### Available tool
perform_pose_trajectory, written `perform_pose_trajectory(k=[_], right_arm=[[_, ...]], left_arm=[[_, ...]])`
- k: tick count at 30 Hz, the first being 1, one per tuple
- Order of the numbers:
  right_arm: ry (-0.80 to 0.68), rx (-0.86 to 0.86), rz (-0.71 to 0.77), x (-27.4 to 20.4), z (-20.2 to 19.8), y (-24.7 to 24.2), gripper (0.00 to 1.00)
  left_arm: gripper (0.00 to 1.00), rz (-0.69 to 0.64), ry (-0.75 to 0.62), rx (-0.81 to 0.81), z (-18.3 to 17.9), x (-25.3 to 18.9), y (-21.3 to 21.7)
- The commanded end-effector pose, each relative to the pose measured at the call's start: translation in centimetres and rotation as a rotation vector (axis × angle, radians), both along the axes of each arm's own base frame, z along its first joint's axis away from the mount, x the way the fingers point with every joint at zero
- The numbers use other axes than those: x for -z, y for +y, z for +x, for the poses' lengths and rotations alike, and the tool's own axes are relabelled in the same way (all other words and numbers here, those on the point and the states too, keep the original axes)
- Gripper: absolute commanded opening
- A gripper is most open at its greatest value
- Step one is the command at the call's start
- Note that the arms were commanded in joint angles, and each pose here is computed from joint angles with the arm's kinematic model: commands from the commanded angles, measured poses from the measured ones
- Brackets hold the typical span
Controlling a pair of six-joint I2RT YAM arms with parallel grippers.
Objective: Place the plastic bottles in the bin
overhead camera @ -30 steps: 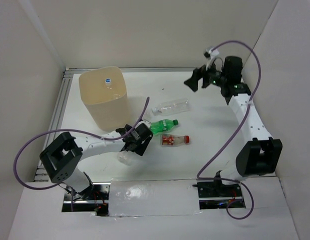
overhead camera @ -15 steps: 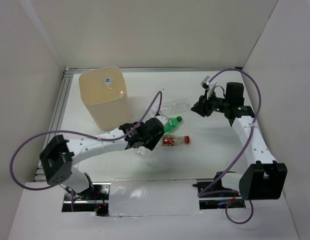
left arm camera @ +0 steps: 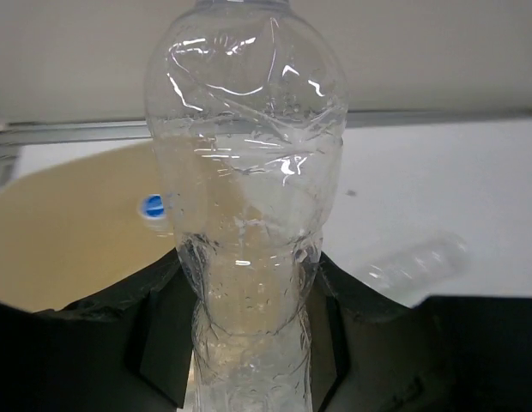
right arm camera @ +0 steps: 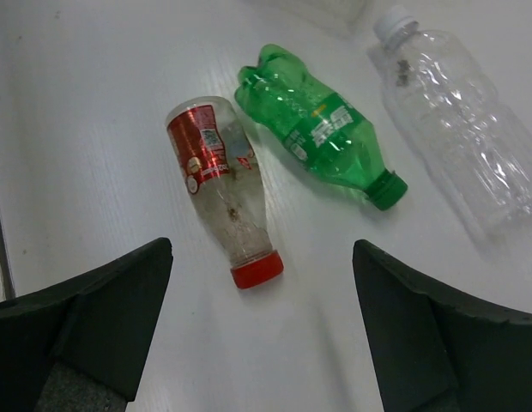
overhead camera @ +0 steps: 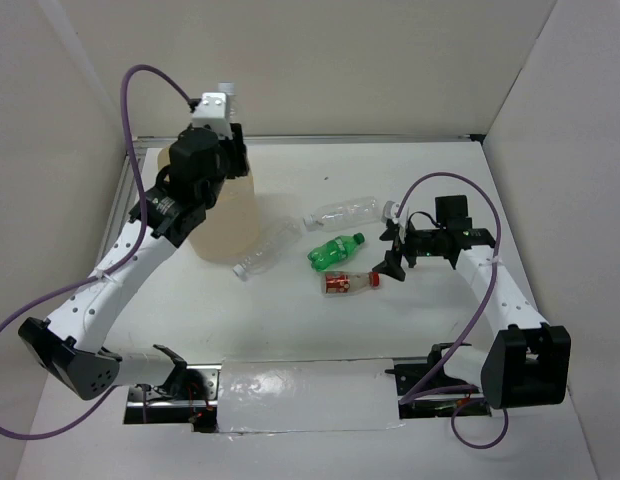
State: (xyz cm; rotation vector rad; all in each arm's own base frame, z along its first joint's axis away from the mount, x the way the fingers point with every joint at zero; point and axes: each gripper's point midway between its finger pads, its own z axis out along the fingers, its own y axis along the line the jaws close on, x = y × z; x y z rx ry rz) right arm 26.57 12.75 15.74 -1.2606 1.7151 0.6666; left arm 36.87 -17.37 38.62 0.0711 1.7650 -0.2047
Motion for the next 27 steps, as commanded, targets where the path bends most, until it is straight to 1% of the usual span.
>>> perform_pose_trajectory(k=[1, 2, 3, 4, 6, 8, 9, 10, 11, 12, 13, 14, 15, 17, 19, 20, 21, 22, 23, 24, 26, 27], right_arm=[[-0.011, -0.115, -0.019, 0.7, -0.8, 1.6, 0.92], [-0.020, -0.127, -0.031, 0.7, -0.7, 1.8, 0.94], [-0.020, -0.136, -0.042, 0.8, -0.8, 2.1, 0.94], [-0.008, -0.139, -0.062, 1.4, -0.8, 2.2, 0.94], [-0.010, -0.155, -0.079, 2.0, -0.7, 3.0, 0.95], [0.007, -0.160, -0.085, 2.5, -0.6, 3.8, 0.95], [-0.001, -0.135, -0.085, 2.6, 0.4, 3.8, 0.98], [0.009, -0.125, -0.096, 2.9, 0.6, 4.0, 0.99], [0.041, -0.129, -0.105, 3.8, 0.4, 4.3, 0.99], [0.044, -0.123, -0.113, 3.9, 0.8, 4.2, 0.99], [0.038, -0.140, -0.123, 3.7, 0.9, 4.6, 1.00], [0.041, -0.146, -0.143, 4.1, 1.0, 4.7, 1.00], [0.081, -0.167, -0.161, 5.0, 0.3, 5.1, 1.00], [0.061, -0.183, -0.194, 5.2, 0.4, 5.6, 1.00], [0.072, -0.215, -0.222, 6.4, -0.1, 6.4, 1.00], [0.077, -0.224, -0.235, 6.7, -0.3, 6.7, 1.00], [0.085, -0.237, -0.261, 7.7, -0.5, 7.0, 1.00], [0.060, -0.237, -0.269, 7.9, 0.0, 7.4, 1.00], [0.046, -0.238, -0.282, 8.2, 0.3, 7.6, 1.00], [0.065, -0.227, -0.311, 9.4, 0.4, 7.4, 1.00], [0.060, -0.224, -0.334, 10.2, 0.8, 7.6, 1.00], [0.067, -0.231, -0.341, 10.7, 0.8, 7.5, 0.98]], left_arm=[[0.13, 0.025, -0.086, -0.252, 2.8, -1.4, 6.8], [0.13, 0.021, -0.098, -0.294, 3.2, -1.7, 8.1], [0.16, 0.036, -0.092, -0.322, 3.5, -1.1, 9.2], [0.19, 0.034, -0.097, -0.374, 3.8, -1.0, 11.4], [0.22, 0.056, -0.083, -0.441, 4.3, 0.2, 14.2], [0.28, 0.088, -0.038, -0.460, 4.8, 2.4, 15.5], [0.34, 0.097, -0.029, -0.451, 5.0, 3.0, 15.8], [0.53, 0.097, -0.018, -0.436, 5.4, 3.7, 15.8], [0.63, 0.112, -0.007, -0.444, 5.4, 4.2, 16.3], [0.71, 0.120, 0.011, -0.443, 5.5, 5.1, 16.3], [0.77, 0.127, 0.031, -0.430, 5.4, 5.6, 16.1], [0.87, 0.127, 0.032, -0.430, 5.4, 5.6, 16.1], [0.92, 0.126, 0.035, -0.419, 4.9, 5.9, 16.1], [0.96, 0.118, 0.023, -0.411, 4.4, 5.4, 16.0], [0.99, 0.100, -0.009, -0.394, 3.4, 4.0, 15.9], [0.99, 0.094, -0.020, -0.363, 2.8, 3.4, 15.1], [0.99, 0.106, -0.028, -0.308, 2.2, 3.0, 13.6], [0.99, 0.103, -0.050, -0.273, 1.6, 2.2, 12.8], [0.99, 0.092, -0.086, -0.229, 0.2, 0.7, 11.9], [0.99, 0.108, -0.081, -0.122, -0.9, 1.2, 9.3], [0.99, 0.105, -0.072, -0.020, -2.7, 1.8, 7.0], [0.99, 0.097, -0.077, 0.033, -4.1, 1.8, 6.1]])
